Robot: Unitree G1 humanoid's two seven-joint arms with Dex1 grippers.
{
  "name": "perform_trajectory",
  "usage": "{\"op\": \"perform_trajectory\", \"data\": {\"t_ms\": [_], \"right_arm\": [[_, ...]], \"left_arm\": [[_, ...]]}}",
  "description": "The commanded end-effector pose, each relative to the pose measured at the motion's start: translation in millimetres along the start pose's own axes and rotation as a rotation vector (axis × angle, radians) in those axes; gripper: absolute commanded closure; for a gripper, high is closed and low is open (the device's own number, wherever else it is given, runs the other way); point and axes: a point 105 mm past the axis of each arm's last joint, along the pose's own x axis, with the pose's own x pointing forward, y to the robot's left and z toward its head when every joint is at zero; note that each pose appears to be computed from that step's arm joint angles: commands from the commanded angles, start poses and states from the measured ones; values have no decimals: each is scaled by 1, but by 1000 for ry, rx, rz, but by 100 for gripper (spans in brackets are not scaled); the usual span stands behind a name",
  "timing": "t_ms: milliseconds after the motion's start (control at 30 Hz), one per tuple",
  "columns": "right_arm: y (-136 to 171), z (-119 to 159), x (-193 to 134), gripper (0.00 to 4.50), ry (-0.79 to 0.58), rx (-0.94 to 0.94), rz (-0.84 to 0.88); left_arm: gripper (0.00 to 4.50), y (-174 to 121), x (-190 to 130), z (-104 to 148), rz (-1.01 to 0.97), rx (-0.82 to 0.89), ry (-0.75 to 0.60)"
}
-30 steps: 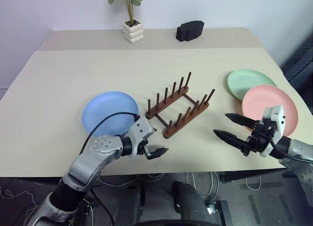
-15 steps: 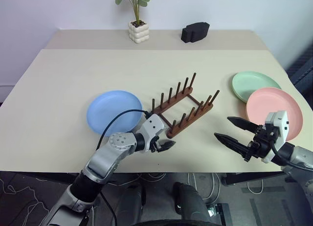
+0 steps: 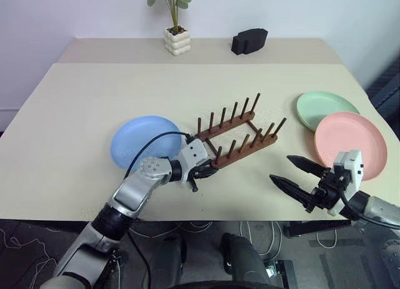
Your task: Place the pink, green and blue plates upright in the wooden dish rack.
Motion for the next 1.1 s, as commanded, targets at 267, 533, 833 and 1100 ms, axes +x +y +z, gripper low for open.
{"op": "perform_trajectory", "data": {"t_ms": [267,533,833,1100], "right_arm": [[12,-5,-3,0,8,-28,-4],[9,-14,-6,0,53,-46,-36],[5,-18,-5,0,84,-63,-38],[-10,-25,-9,83,136,-71,-82]], "left_arm": [[379,11,-2,19,-262,118,-90],[379,17,6,12,-281,138,-69],[94,28,-3,6,-217,100,-51],[28,27,-27,18,-160,80,-56]]}}
